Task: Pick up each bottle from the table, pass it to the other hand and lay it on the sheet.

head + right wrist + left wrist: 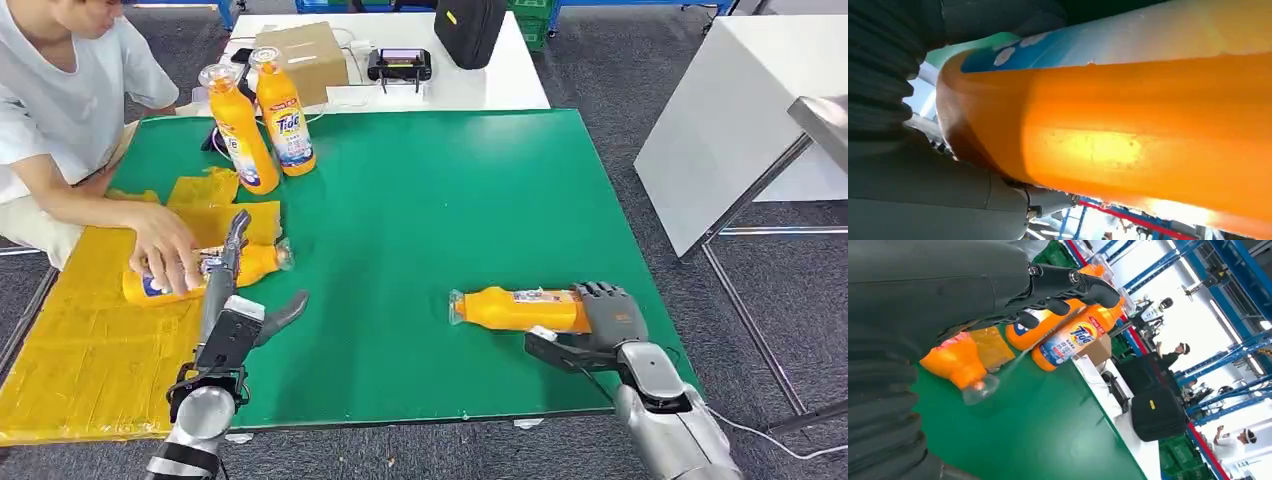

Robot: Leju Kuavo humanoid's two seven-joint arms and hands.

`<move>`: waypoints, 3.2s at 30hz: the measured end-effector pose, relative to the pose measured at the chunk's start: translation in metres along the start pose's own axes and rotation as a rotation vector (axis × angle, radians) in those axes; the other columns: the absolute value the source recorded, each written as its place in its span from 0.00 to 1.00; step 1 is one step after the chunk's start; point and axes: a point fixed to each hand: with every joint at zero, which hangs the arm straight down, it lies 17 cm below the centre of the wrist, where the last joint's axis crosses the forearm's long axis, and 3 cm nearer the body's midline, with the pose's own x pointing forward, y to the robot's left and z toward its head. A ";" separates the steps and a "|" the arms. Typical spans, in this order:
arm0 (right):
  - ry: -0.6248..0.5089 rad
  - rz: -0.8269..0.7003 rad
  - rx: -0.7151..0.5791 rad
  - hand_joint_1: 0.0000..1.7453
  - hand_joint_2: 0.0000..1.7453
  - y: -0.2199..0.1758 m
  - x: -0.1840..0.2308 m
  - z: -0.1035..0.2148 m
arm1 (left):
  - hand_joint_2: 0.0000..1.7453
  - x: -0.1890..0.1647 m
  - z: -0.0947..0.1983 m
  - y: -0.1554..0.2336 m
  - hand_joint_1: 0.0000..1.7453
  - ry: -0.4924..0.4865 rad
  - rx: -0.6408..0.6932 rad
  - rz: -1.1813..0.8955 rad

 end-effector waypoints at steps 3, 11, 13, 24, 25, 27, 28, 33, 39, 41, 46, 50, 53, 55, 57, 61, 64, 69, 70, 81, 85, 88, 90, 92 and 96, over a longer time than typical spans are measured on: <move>-0.018 -0.060 -0.065 1.00 1.00 -0.010 0.009 0.001 | 1.00 -0.001 0.001 -0.001 0.00 0.003 -0.004 0.002; -0.105 -0.818 -0.460 1.00 1.00 -0.104 0.076 0.039 | 1.00 0.010 0.041 -0.069 0.00 0.128 -0.287 0.407; -0.118 -1.000 -0.516 1.00 1.00 -0.123 0.079 0.045 | 1.00 0.017 0.046 -0.078 0.00 0.124 -0.311 0.449; -0.190 -1.345 -0.654 1.00 1.00 -0.176 0.096 0.067 | 1.00 0.041 0.056 -0.105 0.00 0.105 -0.375 0.511; -0.201 -1.364 -0.649 1.00 1.00 -0.178 0.099 0.067 | 1.00 0.042 0.056 -0.106 0.00 0.106 -0.378 0.512; -0.230 -1.427 -0.614 1.00 1.00 -0.178 0.110 0.066 | 1.00 0.044 0.054 -0.107 0.00 0.107 -0.383 0.529; -0.254 -1.462 -0.581 1.00 1.00 -0.178 0.119 0.064 | 1.00 0.046 0.053 -0.108 0.00 0.109 -0.390 0.542; -0.421 -1.475 -0.345 1.00 1.00 -0.168 0.205 0.055 | 1.00 0.056 0.045 -0.110 0.00 0.089 -0.403 0.583; -0.634 -1.311 -0.088 1.00 1.00 -0.132 0.331 0.074 | 1.00 0.073 0.031 -0.110 0.00 0.044 -0.410 0.593; -0.659 -1.291 -0.048 1.00 1.00 -0.124 0.349 0.080 | 1.00 0.075 0.031 -0.111 0.00 0.038 -0.414 0.595; -0.682 -1.250 -0.002 1.00 1.00 -0.113 0.365 0.082 | 1.00 0.076 0.031 -0.112 0.00 0.033 -0.422 0.589; -0.725 -1.169 0.023 1.00 1.00 -0.108 0.380 0.087 | 1.00 0.074 0.031 -0.111 0.00 0.031 -0.422 0.585; -0.769 -1.092 0.050 1.00 1.00 -0.101 0.397 0.094 | 1.00 0.076 0.032 -0.112 0.00 0.025 -0.427 0.585; -0.785 -1.055 0.060 1.00 1.00 -0.099 0.403 0.094 | 1.00 0.074 0.032 -0.112 0.00 0.028 -0.429 0.580; -0.793 -1.038 0.069 1.00 1.00 -0.097 0.406 0.094 | 1.00 0.072 0.033 -0.113 0.00 0.031 -0.430 0.579; -0.799 -1.010 0.086 1.00 1.00 -0.092 0.410 0.092 | 1.00 0.069 0.034 -0.114 0.91 0.033 -0.433 0.569; -0.798 -0.999 0.095 1.00 1.00 -0.088 0.410 0.090 | 1.00 0.067 0.035 -0.114 1.00 0.036 -0.428 0.565; -0.795 -0.993 0.107 1.00 1.00 -0.084 0.411 0.089 | 1.00 0.065 0.035 -0.115 1.00 0.038 -0.425 0.563; -0.795 -0.992 0.109 1.00 1.00 -0.084 0.411 0.089 | 1.00 0.065 0.035 -0.115 1.00 0.039 -0.426 0.563; -0.798 -0.979 0.126 1.00 1.00 -0.076 0.413 0.090 | 1.00 0.062 0.036 -0.116 1.00 0.046 -0.427 0.562; -0.798 -0.977 0.128 1.00 1.00 -0.075 0.413 0.090 | 1.00 0.061 0.037 -0.117 1.00 0.048 -0.427 0.562; -0.796 -0.976 0.131 1.00 1.00 -0.074 0.413 0.090 | 1.00 0.060 0.037 -0.117 1.00 0.050 -0.428 0.561; -0.795 -0.975 0.132 1.00 1.00 -0.073 0.413 0.090 | 1.00 0.060 0.037 -0.117 1.00 0.050 -0.426 0.563; -0.795 -0.975 0.132 0.98 1.00 -0.073 0.413 0.090 | 1.00 0.060 0.037 -0.117 1.00 0.050 -0.426 0.563; -0.795 -0.999 0.128 0.00 1.00 -0.074 0.412 0.090 | 1.00 0.059 0.035 -0.114 1.00 0.046 -0.409 0.561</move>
